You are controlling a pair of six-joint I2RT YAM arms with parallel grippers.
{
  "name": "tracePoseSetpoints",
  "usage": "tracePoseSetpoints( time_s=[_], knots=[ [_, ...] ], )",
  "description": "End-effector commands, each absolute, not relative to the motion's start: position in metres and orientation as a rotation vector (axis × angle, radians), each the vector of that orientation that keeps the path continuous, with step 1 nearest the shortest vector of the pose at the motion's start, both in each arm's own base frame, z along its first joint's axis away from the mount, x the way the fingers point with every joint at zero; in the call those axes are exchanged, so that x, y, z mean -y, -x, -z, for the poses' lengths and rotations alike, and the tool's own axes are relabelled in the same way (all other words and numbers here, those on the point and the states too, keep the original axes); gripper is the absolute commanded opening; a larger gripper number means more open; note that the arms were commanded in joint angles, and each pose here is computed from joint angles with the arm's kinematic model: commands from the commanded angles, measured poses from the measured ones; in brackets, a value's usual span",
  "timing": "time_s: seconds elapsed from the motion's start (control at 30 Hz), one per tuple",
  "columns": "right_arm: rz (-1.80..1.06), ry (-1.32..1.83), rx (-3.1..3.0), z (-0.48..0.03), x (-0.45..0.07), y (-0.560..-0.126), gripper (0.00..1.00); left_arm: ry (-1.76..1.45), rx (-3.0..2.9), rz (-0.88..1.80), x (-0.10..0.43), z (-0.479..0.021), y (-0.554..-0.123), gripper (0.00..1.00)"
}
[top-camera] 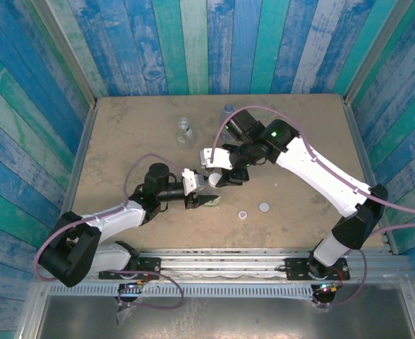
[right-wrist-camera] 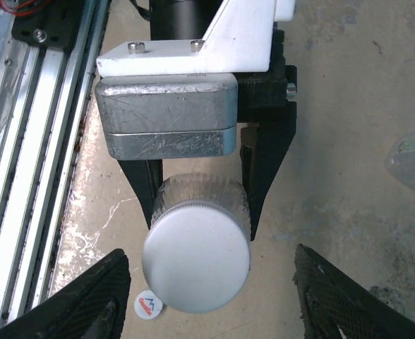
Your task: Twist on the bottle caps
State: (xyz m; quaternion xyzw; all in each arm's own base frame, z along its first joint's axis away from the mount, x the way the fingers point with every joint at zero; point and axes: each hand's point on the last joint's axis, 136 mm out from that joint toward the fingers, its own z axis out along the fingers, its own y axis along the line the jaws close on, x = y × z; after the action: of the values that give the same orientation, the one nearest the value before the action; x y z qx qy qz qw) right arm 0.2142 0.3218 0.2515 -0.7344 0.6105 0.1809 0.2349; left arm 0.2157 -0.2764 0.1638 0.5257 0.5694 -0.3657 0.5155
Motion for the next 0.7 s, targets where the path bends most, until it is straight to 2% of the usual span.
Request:
tracePoseSetpoints(
  time_s=[0.0,0.43,0.67],
  knots=[
    [-0.547,2.075,-1.669,-0.25,-0.321,-0.206,0.6,-1.264,-1.335,0.89,0.278,-0.174,-0.214,0.5],
    [-0.576,2.123,-1.727,-0.239,-0.321,-0.203,0.5,-1.261,-1.332,0.887,0.278,-0.177,-0.215,0.5],
    [-0.588,2.091,-1.756,-0.242,-0.324,-0.205,0.35,-1.237,-1.337,0.877,0.277,-0.182,-0.218,0.5]
  ],
)
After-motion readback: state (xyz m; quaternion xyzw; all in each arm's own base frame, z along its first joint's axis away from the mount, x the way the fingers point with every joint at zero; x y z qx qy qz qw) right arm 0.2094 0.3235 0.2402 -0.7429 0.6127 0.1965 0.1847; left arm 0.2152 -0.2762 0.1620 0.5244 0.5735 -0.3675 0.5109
